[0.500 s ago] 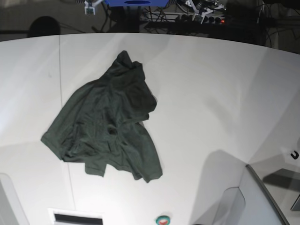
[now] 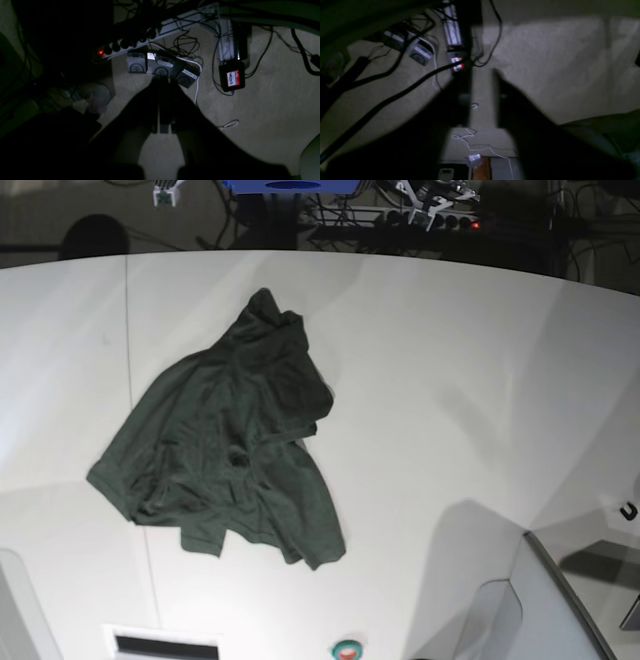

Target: Layout the t-shirt on the table in an organized manner, then fold the t-shirt properly

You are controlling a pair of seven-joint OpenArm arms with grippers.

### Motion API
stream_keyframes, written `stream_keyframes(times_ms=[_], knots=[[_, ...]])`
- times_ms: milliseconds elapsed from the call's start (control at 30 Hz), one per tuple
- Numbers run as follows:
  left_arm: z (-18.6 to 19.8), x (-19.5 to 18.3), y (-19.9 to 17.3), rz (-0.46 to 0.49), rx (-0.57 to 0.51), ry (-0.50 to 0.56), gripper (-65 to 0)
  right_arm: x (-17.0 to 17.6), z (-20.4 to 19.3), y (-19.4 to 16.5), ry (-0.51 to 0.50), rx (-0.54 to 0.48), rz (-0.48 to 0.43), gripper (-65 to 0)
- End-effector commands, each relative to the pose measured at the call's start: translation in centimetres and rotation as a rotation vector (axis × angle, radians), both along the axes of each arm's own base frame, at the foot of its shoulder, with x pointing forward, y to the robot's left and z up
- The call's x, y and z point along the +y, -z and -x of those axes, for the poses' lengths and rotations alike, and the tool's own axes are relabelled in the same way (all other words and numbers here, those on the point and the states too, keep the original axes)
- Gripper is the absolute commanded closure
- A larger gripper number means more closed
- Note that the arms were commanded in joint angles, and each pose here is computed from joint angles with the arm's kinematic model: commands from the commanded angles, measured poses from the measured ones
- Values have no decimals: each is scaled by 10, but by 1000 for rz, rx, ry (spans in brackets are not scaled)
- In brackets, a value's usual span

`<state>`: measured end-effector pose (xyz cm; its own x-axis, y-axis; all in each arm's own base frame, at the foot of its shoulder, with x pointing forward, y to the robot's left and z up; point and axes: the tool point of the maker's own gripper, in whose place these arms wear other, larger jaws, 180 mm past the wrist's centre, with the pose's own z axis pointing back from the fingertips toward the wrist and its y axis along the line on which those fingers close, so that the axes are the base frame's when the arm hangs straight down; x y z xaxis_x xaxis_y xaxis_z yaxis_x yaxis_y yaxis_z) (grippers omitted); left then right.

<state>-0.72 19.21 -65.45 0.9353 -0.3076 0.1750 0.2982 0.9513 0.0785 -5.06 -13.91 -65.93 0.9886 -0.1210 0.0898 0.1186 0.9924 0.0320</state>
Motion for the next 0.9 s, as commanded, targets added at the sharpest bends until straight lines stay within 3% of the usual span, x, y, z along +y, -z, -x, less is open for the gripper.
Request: stream_keyframes(times_ms=[0, 133, 233, 300, 367, 433, 567, 600, 733, 800, 867], knots=[[5, 5, -1, -10, 3, -1, -5, -5, -4, 0, 8, -2, 5, -257], [13, 4, -1, -8, 11, 0, -5, -19, 12, -2, 12, 28, 25, -536], [14, 5, -1, -10, 13, 0, -5, -21, 12, -2, 6, 19, 27, -614], [20, 5, -2, -10, 22, 0, -5, -21, 12, -2, 6, 18, 24, -587], [25, 3, -2, -6, 28, 0, -5, -22, 12, -2, 12, 16, 27, -512], [27, 3, -2, -6, 31, 0, -5, -23, 11, -2, 11, 15, 31, -375], [33, 3, -2, -6, 38, 1, -5, -23, 7, -2, 13, 9, 31, -5], [34, 3, -2, -6, 39, 1, -5, -23, 7, -2, 13, 9, 31, 0], [34, 4, -3, -7, 39, 1, -10, -23, 7, -2, 13, 9, 31, -86], [34, 4, -3, -7, 39, 1, -72, -23, 7, -2, 13, 9, 31, -84], [34, 3, -2, -6, 39, 1, -193, -23, 7, -2, 13, 9, 31, -84]])
